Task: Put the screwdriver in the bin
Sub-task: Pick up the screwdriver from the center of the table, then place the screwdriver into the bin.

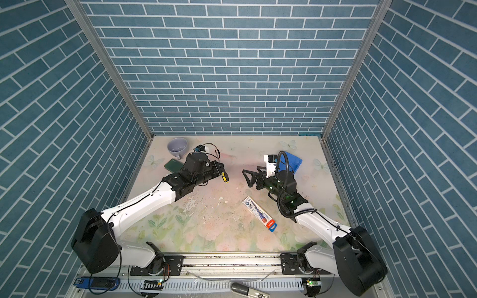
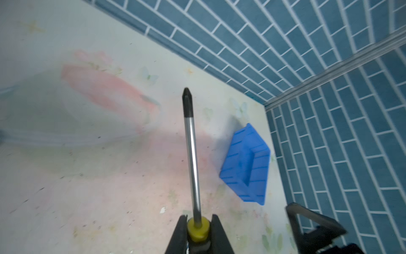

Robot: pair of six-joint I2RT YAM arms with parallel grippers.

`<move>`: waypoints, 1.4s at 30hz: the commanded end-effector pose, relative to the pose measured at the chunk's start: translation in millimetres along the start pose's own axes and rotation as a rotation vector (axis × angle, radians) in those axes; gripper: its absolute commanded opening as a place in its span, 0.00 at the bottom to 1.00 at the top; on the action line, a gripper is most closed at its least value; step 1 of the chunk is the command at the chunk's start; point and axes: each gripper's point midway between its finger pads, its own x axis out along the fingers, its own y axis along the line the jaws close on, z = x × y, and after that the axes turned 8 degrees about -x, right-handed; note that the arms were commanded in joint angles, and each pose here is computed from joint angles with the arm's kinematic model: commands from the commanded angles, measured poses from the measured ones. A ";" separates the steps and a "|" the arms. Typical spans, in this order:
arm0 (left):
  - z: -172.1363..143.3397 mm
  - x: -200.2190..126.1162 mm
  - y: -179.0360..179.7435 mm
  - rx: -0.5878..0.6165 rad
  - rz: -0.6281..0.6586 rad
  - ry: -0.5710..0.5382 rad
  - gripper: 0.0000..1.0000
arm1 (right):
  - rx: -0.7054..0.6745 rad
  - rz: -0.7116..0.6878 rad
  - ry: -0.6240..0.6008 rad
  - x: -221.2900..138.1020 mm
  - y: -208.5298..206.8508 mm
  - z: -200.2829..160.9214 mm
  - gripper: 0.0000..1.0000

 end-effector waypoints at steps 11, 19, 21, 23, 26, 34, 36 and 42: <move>9.3 -17.5 -82.7 0.005 -0.452 -0.017 0.12 | 0.190 0.449 -0.083 24.2 58.5 33.8 0.80; 5.5 -19.1 -88.0 0.010 -0.484 -0.008 0.12 | 0.218 0.460 -0.063 29.6 56.6 29.3 0.65; 5.6 -20.1 -89.3 0.010 -0.492 -0.011 0.13 | 0.215 0.455 -0.053 29.4 56.7 28.1 0.60; 5.2 -19.6 -89.1 0.011 -0.493 -0.011 0.12 | 0.214 0.456 -0.043 29.0 57.6 27.4 0.56; 4.8 -19.5 -90.9 0.012 -0.499 -0.008 0.12 | 0.213 0.471 -0.028 28.4 60.5 26.3 0.49; 2.7 -18.0 -89.7 0.013 -0.495 -0.002 0.12 | 0.211 0.483 -0.013 26.6 63.6 25.1 0.21; 2.5 -17.6 -88.8 0.015 -0.492 -0.003 0.13 | 0.208 0.480 -0.014 26.4 63.2 24.7 0.15; 3.7 -17.2 -83.3 0.016 -0.473 -0.021 0.35 | 0.190 0.452 -0.025 25.5 59.7 24.4 0.07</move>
